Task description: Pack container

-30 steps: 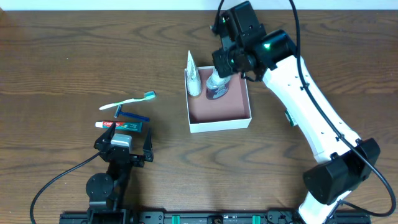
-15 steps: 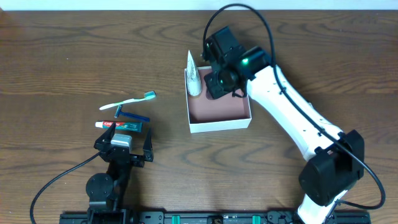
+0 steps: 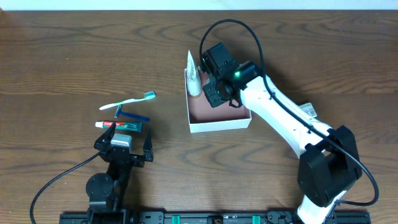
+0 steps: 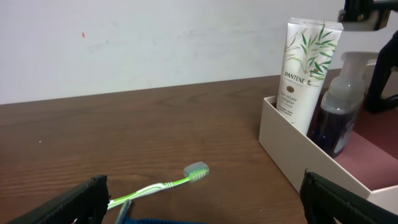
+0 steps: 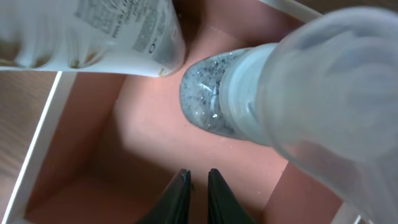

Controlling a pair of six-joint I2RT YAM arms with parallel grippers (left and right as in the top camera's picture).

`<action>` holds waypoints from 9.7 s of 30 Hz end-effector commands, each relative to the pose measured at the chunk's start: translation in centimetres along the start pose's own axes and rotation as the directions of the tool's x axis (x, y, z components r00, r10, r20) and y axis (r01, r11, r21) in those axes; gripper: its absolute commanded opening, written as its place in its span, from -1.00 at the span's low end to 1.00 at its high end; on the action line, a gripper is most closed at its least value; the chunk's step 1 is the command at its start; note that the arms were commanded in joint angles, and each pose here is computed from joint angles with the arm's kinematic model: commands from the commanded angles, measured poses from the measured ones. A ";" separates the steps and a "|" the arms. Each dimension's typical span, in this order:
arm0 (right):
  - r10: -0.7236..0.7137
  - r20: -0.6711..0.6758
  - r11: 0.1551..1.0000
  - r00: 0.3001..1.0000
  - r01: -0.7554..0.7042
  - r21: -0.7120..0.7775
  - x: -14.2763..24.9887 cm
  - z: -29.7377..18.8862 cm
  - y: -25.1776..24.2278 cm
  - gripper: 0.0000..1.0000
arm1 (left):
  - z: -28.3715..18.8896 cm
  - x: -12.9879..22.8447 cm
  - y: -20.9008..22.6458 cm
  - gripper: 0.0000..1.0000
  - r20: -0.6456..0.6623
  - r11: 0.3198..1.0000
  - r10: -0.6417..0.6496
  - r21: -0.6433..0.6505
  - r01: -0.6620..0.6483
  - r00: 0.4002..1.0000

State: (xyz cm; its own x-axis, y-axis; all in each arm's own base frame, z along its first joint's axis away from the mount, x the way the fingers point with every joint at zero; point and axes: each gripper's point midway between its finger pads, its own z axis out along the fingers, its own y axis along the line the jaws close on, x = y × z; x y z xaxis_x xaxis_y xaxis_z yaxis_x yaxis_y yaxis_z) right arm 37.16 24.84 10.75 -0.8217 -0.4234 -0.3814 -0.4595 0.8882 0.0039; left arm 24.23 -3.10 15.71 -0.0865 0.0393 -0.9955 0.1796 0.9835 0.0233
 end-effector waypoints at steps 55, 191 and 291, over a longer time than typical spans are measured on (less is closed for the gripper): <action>0.228 0.241 0.962 0.943 -0.257 0.096 -4.3 1.0 -2.1 -0.78 | 0.1 1.7 -0.2 0.96 -0.049 1.000 0.001 0.007 -0.001 0.999; 0.561 0.341 0.819 0.754 -0.446 -0.362 0.5 -8.6 -13.3 0.22 | 0.1 1.7 -0.2 0.96 -0.049 1.000 0.001 0.007 -0.001 0.999; 0.062 -0.006 0.991 0.998 -0.062 -0.115 -2.9 9.7 -21.0 0.97 | 0.1 1.7 -0.2 0.96 -0.049 1.000 0.001 0.007 -0.001 0.999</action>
State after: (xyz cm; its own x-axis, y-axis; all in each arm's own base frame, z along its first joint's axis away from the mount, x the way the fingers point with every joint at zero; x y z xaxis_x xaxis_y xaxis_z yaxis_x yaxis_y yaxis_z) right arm 52.25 8.42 2.99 -0.8631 -0.3477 -0.3662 -0.4148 0.9017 0.1215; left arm 24.23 -3.10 15.71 -0.0865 0.0393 -0.9955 0.1796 0.9835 0.0233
